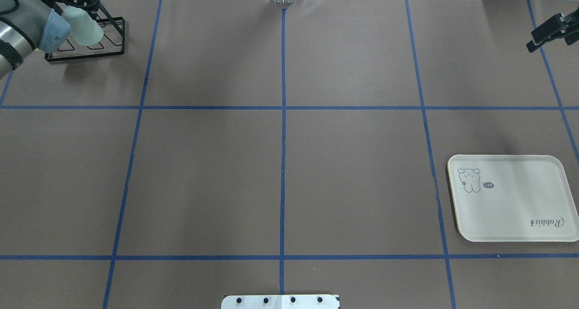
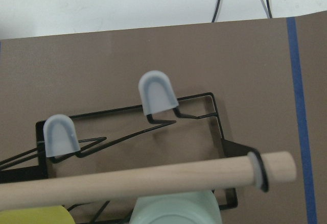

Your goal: Left arm grabs green cup and hands to right arm on tray

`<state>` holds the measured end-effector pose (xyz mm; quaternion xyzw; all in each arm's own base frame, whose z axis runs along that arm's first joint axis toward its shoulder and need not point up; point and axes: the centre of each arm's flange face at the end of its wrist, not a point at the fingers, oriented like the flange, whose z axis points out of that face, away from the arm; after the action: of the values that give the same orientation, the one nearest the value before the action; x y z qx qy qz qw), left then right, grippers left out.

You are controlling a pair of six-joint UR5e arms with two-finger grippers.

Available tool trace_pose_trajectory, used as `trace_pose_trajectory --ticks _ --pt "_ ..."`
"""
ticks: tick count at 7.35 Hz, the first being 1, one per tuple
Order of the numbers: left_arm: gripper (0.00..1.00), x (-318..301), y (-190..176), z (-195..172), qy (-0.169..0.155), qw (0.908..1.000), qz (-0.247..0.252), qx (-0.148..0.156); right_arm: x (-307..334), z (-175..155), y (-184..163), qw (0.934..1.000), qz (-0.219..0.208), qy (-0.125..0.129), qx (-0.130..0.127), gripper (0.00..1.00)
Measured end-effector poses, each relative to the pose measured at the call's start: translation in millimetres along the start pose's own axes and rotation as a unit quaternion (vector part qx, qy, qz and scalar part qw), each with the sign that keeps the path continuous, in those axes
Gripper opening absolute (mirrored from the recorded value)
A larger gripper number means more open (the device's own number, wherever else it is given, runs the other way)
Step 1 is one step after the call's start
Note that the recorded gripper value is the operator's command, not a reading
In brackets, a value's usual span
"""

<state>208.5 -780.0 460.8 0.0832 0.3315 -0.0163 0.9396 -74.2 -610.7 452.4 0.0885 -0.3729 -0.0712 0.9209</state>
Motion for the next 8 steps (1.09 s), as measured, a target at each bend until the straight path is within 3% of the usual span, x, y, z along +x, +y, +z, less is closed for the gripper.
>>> trace_pose_trajectory --ticks 2,3,4,6,7,8 --pt "0.89 0.9 0.8 3.0 0.000 1.0000 0.000 -0.002 0.1 0.1 0.0 1.0000 0.000 0.000 0.000 1.00" --pt "0.80 2.0 1.5 4.6 -0.001 1.0000 0.001 -0.003 0.2 0.2 0.0 1.0000 0.000 0.000 0.000 1.00" --pt "0.55 2.9 1.9 5.3 0.000 1.0000 0.002 -0.004 0.3 0.3 0.0 1.0000 0.000 0.000 0.000 1.00" --pt "0.15 3.1 2.1 4.8 0.000 1.0000 0.003 -0.004 0.3 0.3 0.0 1.0000 0.000 0.000 0.000 1.00" --pt "0.00 2.1 1.6 3.3 0.000 1.0000 0.003 -0.003 0.3 0.3 0.0 1.0000 0.000 0.000 0.000 1.00" --pt "0.00 -0.6 0.0 -0.2 0.001 1.0000 0.004 -0.001 0.3 0.3 0.0 1.0000 0.000 0.000 0.000 1.00"
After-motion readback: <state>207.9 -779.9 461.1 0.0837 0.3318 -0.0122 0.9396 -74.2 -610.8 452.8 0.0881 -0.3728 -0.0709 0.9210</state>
